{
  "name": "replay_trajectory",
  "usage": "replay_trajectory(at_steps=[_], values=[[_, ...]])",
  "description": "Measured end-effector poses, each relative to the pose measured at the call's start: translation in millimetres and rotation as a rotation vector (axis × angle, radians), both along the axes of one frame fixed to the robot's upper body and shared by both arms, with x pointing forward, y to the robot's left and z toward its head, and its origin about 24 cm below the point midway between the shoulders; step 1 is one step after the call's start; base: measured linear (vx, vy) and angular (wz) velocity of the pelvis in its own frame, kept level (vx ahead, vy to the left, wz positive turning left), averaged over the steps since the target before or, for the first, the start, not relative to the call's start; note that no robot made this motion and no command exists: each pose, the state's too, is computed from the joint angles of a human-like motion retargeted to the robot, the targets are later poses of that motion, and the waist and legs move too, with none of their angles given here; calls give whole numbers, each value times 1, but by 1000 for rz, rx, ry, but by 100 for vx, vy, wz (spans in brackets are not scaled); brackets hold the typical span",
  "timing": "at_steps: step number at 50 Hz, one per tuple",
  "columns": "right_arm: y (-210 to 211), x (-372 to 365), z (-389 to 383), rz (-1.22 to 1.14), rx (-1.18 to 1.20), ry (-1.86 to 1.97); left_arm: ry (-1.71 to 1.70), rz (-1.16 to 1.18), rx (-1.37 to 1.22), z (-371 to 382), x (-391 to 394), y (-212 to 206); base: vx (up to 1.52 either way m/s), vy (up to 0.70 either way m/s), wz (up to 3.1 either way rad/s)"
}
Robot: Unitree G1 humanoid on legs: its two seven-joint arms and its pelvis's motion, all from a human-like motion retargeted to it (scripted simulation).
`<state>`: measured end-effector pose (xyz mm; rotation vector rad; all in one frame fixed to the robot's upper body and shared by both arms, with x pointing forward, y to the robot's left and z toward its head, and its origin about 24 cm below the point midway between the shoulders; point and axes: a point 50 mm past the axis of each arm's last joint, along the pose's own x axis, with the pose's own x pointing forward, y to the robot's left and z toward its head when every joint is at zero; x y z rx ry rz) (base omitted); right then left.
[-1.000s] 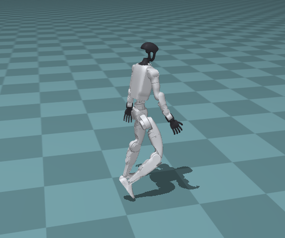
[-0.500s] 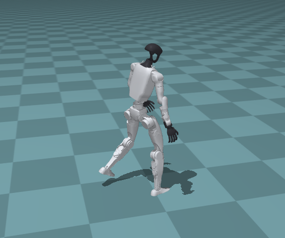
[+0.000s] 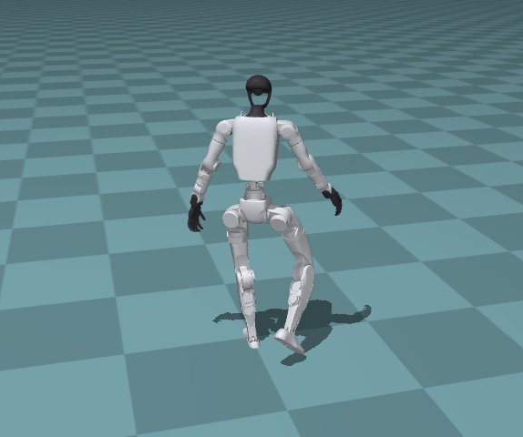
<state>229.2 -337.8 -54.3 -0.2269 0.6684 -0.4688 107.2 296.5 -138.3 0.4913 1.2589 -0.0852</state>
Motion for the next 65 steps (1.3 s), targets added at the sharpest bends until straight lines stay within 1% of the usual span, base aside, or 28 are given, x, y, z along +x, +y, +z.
replay_trajectory(at_steps=[2,5,7,10,12,15,17,18,20,22,25,29,33,35,37,40,42,43,45,47,48,51,53,55,60,63,65], values=[[5,-27,-24,23,50,129,-118,-62,9,12,36,-2,40,8,214],[18,-64,-52,101,149,309,-295,-119,-27,29,78,-18,40,7,233],[31,-81,-66,170,217,381,-406,-149,-89,39,98,-33,41,4,256],[43,-96,-76,225,310,449,-488,-177,-140,50,116,-52,40,0,264],[46,-95,-76,238,298,432,-549,-173,-167,55,122,-62,41,-5,253],[42,-89,-72,207,215,365,-633,-126,-189,57,122,-71,43,-11,240],[35,-88,-68,148,141,309,-673,-94,-180,53,113,-72,48,-16,236],[32,-98,-68,99,110,280,-681,-96,-171,46,96,-73,48,-19,219],[21,-88,-61,16,67,250,-679,-43,-154,42,95,-70,46,-23,150],[7,-83,-53,-102,35,207,-628,-27,-112,32,83,-67,45,-25,102],[-12,-76,-39,-247,-13,191,-489,62,-93,11,53,-63,41,-26,100],[-21,-56,-23,-279,-127,240,-248,215,-74,-14,-7,-51,38,-15,123],[-9,-8,-2,-237,-121,75,-29,293,-76,-25,-65,-41,40,-9,108],[7,22,11,-194,-68,-66,81,295,-76,-26,-89,-35,40,-6,49],[31,50,22,-69,47,-168,221,243,-88,-25,-107,-30,41,-1,-7],[50,72,38,30,97,-280,222,360,-78,-21,-120,-22,43,10,58],[56,72,37,65,137,-324,244,353,-100,-19,-130,-19,42,16,109],[55,69,33,92,141,-279,230,407,-113,-19,-127,-19,39,19,125],[53,56,20,92,169,-241,275,303,-138,-19,-126,-21,39,21,165],[48,32,-2,93,190,-125,269,242,-139,-20,-109,-20,51,15,152],[48,20,-13,111,178,-56,267,168,-138,-20,-96,-20,45,15,130],[47,-28,-48,211,138,238,190,7,-104,-15,-37,-20,42,15,151],[52,-66,-69,208,156,371,126,-153,-26,-7,2,-20,47,6,222],[61,-100,-86,292,201,540,10,-217,-1,6,49,-25,47,2,180],[77,-163,-105,309,367,737,-313,-397,5,49,141,-61,50,-2,179],[75,-181,-107,292,392,786,-514,-458,-28,79,178,-86,51,-12,148],[70,-186,-106,250,355,787,-643,-477,-46,98,194,-99,54,-19,116]])
